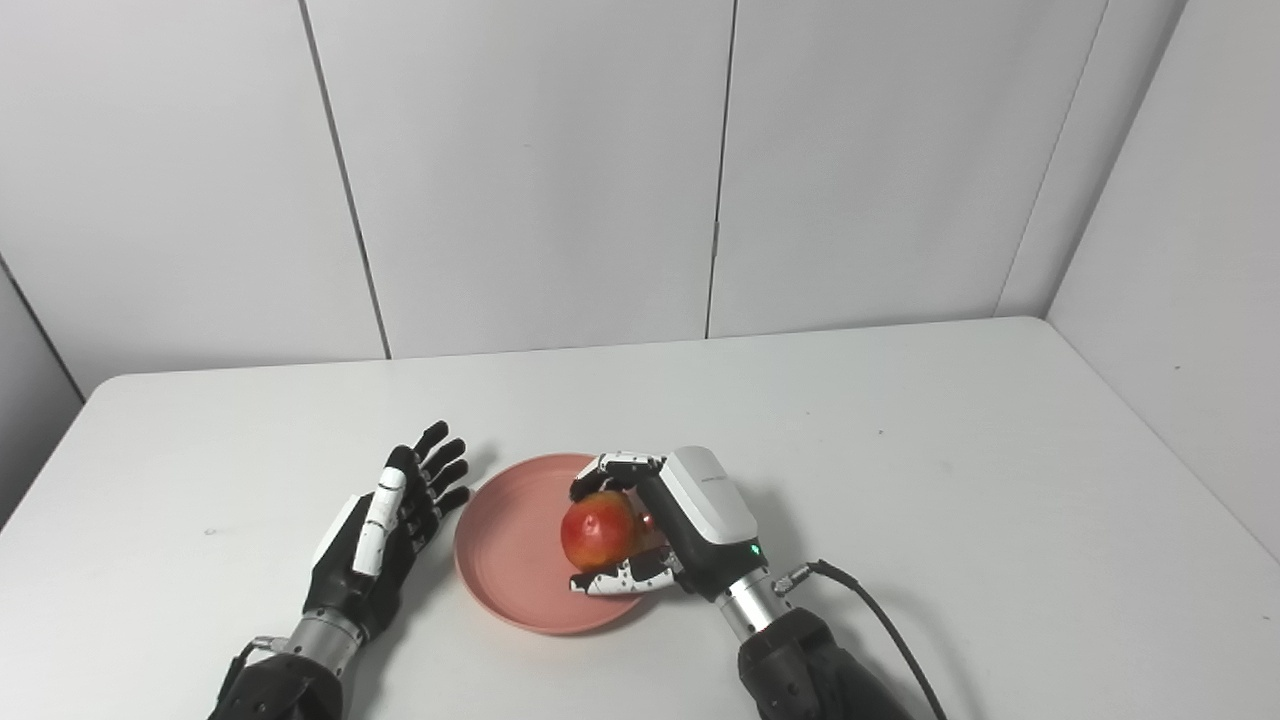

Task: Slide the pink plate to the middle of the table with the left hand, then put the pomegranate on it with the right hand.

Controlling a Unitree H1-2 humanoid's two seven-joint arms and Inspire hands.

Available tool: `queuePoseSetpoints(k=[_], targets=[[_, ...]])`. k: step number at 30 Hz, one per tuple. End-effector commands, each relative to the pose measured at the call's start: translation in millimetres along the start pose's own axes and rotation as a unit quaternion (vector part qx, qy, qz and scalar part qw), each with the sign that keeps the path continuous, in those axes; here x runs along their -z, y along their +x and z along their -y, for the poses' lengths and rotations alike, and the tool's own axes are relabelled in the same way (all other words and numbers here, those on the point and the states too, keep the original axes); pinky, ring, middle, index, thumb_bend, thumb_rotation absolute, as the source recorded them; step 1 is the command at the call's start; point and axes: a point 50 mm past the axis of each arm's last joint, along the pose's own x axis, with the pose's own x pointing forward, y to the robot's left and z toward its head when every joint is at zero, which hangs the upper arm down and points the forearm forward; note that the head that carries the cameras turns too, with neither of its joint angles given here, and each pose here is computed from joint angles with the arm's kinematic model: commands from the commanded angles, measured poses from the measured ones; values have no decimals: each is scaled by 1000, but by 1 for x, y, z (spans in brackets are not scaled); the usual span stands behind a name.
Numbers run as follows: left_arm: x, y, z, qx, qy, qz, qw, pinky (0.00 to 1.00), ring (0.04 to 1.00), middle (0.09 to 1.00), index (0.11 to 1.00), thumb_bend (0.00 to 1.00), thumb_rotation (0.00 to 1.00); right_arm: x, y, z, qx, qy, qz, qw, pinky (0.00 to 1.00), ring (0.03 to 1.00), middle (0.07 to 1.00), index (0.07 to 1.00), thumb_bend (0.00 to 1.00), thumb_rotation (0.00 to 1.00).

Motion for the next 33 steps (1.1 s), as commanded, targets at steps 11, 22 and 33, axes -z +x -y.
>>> queuePoseSetpoints(k=[11, 22, 33], targets=[[-15, 7, 0, 4, 13, 19, 1000, 918, 948, 948, 941, 667, 992, -13, 18, 20, -9, -2, 38, 999, 847, 887, 887, 788, 588, 367], [-15, 8, 0, 4, 14, 18, 1000, 920, 951, 949, 942, 676, 987, -14, 17, 24, -5, 26, 43, 999, 911, 933, 948, 911, 622, 542], [-15, 8, 1, 3, 14, 21, 1000, 922, 953, 953, 949, 667, 987, -13, 17, 30, 54, 90, 30, 994, 902, 952, 991, 998, 593, 578]])
